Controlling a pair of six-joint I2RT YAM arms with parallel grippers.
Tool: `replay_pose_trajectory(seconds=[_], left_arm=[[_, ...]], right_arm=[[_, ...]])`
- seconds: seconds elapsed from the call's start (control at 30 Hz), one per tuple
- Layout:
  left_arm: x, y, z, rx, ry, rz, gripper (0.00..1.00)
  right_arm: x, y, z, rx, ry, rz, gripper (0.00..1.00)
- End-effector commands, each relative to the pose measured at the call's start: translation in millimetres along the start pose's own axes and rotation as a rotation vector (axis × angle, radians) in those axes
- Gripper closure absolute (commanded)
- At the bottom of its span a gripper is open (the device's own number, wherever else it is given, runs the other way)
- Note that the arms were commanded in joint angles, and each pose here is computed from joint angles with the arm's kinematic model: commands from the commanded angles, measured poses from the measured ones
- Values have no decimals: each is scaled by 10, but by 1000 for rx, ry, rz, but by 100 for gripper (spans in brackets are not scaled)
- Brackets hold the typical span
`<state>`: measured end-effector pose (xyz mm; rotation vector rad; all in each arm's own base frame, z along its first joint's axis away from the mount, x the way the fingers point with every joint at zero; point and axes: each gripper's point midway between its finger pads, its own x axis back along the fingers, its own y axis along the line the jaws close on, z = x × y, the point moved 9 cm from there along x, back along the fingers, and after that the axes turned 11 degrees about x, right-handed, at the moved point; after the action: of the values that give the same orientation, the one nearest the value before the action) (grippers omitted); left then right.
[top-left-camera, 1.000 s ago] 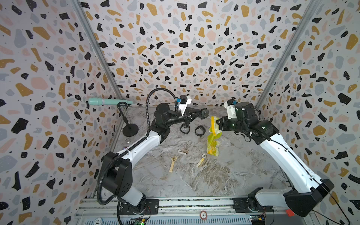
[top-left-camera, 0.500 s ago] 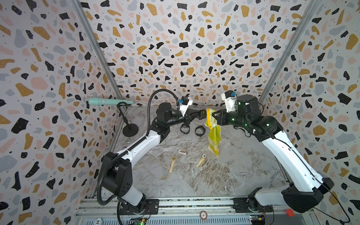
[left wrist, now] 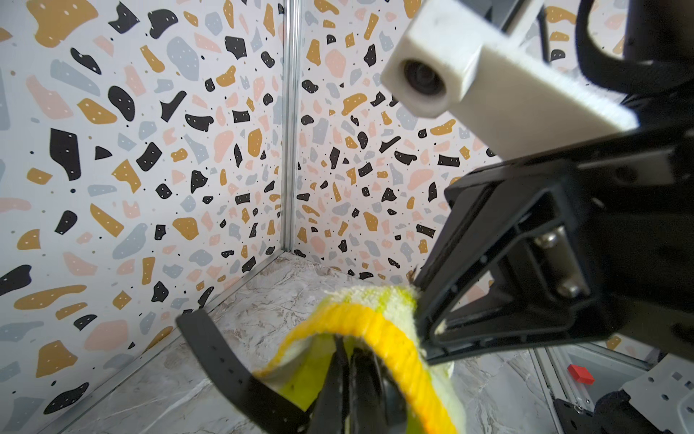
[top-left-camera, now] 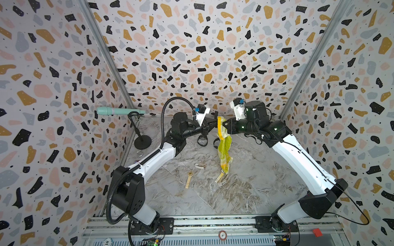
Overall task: Wipe the watch dial
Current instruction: Wipe the dirt from the watch dial.
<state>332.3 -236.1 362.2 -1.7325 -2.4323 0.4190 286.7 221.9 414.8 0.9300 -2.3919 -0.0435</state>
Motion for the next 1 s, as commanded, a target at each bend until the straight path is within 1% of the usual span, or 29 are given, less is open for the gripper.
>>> replay_pose_trajectory(seconds=[0.0, 0.2, 0.4, 0.57, 0.77, 0.87, 0.97], left_arm=[[-29, -221, -189, -46, -105, 125, 100], [-7, -334, -298, 1, -187, 213, 100], [3, -352, -319, 14, -197, 222, 100], [-14, -311, -278, 28, -187, 202, 100], [-60, -256, -264, 77, -195, 205, 100], [-72, -238, -257, 94, -211, 214, 100], [-76, -202, -223, 87, -218, 187, 100]], right_arm=[[6, 23, -139, -1, -55, 18, 100], [-116, -65, -97, -27, -28, 87, 100], [-103, -184, -40, -69, -25, 112, 100], [51, -315, 10, -103, -44, 128, 100], [306, -450, 67, -126, -65, 171, 100], [422, -444, 58, -117, -75, 178, 100], [526, -396, 23, -106, -82, 166, 100]])
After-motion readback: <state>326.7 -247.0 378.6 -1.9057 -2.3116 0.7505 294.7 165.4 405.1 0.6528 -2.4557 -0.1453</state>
